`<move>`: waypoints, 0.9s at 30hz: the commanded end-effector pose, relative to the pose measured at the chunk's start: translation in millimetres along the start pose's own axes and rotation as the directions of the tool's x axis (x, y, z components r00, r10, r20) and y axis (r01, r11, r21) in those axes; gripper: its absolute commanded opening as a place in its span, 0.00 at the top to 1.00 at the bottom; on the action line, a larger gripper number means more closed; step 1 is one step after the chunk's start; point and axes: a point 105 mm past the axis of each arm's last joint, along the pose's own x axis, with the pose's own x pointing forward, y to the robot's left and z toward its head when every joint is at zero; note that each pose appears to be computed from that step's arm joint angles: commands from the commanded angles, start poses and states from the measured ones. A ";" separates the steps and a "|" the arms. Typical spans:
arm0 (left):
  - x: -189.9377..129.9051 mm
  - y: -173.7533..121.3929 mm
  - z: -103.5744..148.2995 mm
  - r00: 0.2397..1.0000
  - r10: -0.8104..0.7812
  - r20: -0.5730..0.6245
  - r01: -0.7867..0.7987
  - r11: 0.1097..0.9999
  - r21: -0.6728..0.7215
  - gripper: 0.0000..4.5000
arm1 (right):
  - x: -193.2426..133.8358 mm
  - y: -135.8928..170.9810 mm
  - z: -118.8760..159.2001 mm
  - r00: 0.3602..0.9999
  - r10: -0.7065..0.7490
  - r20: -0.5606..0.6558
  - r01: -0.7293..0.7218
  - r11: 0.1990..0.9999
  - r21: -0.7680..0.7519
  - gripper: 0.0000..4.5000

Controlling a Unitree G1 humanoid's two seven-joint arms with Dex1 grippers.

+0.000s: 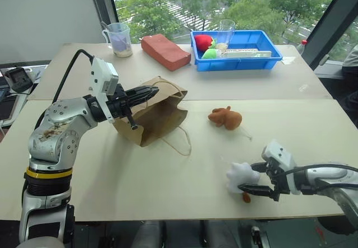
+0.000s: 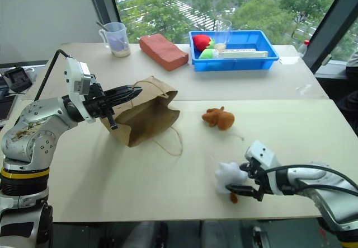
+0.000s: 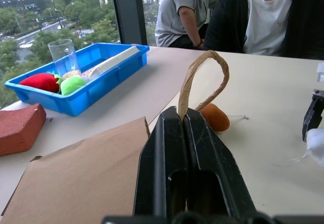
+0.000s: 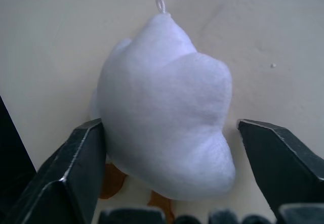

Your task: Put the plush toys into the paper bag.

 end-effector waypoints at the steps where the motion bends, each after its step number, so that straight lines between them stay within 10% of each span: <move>1: 0.4 -1.4 12.6 1.000 -0.006 0.018 0.005 0.998 0.057 1.00 | -3.3 -3.4 3.6 0.999 -0.017 0.027 0.018 0.999 -0.030 0.35; 10: 6.9 -3.1 16.3 0.999 -0.011 0.040 0.008 0.998 0.066 1.00 | 11.2 9.0 67.7 0.960 0.076 0.270 -0.073 0.997 -0.020 1.00; 18: 14.0 -9.3 15.3 0.998 -0.049 0.032 0.047 0.996 0.074 1.00 | 74.4 12.1 163.2 0.868 0.022 0.496 -0.065 0.995 0.070 1.00; 27: 20.6 -18.1 20.3 0.995 -0.081 0.051 0.077 0.994 0.075 1.00 | 132.7 1.1 200.1 0.864 -0.066 0.499 0.007 0.993 0.119 1.00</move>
